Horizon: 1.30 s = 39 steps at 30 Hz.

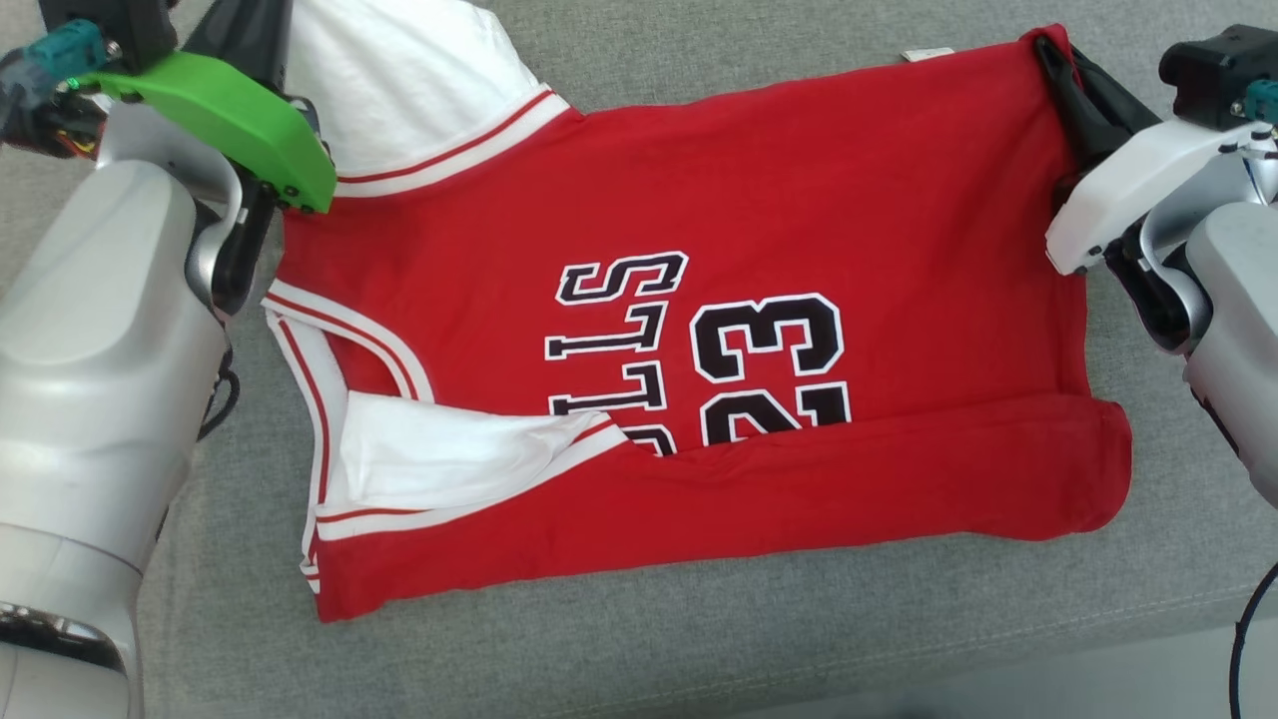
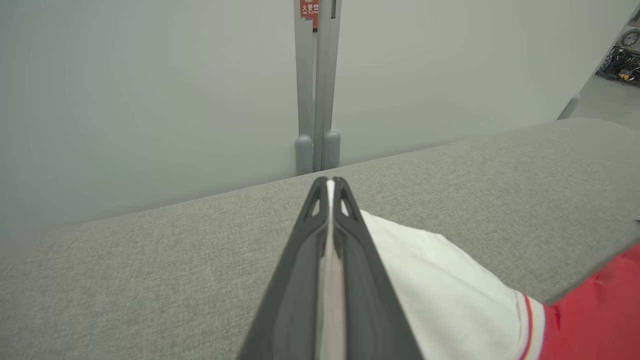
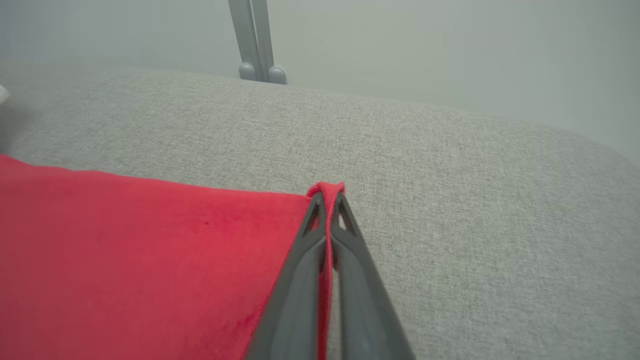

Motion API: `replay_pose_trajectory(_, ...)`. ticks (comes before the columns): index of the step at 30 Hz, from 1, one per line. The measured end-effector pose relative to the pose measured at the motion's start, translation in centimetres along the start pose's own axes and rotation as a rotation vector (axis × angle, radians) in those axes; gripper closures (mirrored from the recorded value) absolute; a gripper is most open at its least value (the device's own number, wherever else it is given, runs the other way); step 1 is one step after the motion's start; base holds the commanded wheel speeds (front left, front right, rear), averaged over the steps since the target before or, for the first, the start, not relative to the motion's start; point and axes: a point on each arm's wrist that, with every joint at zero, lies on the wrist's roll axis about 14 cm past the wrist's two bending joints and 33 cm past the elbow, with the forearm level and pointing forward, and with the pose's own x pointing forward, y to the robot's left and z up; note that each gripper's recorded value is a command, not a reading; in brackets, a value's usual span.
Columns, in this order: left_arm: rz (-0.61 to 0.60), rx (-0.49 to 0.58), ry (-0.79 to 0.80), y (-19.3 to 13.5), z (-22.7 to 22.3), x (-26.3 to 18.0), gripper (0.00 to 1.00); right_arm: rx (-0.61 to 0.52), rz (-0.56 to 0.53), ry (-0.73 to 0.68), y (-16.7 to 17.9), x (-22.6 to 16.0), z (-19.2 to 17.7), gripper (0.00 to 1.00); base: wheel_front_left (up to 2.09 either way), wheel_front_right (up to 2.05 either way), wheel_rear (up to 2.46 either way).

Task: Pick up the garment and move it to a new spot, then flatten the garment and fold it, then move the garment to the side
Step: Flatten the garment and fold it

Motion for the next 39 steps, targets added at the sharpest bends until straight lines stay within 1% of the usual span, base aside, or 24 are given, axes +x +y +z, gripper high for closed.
replay_pose_trajectory(7, -0.028, -0.046, -0.067, -1.8, 1.0, -2.7, 1.00, 0.020, -0.004, -0.050, 0.4, -1.2, 0.8, 1.00, 0.00, 0.00, 0.00)
replay_pose_trajectory(11, -0.020, -0.088, -0.102, -2.8, 1.2, -4.7, 1.00, 0.037, -0.027, -0.078, 0.0, -2.4, 1.1, 1.00, 0.00, 0.00, 0.00)
replay_pose_trajectory(15, 0.011, -0.127, -0.121, -3.3, 0.8, -7.1, 1.00, 0.052, -0.046, -0.107, 0.0, -3.6, 1.3, 1.00, 0.00, 0.00, 0.00)
replay_pose_trajectory(25, 0.106, -0.196, -0.149, -3.5, 0.1, -12.5, 1.00, 0.095, -0.076, -0.119, 0.9, -6.4, -0.2, 1.00, 0.00, 0.00, 0.00)
replay_pose_trajectory(33, 0.164, -0.278, -0.103, -5.0, -2.7, -15.9, 1.00, 0.136, -0.100, -0.128, 1.4, -7.9, -1.1, 1.00, 0.00, 0.00, 0.00)
replay_pose_trajectory(39, 0.241, -0.323, -0.057, -4.9, -5.0, -18.5, 1.00, 0.177, -0.129, -0.117, 1.7, -9.7, -2.3, 1.00, 0.00, 0.00, 0.00)
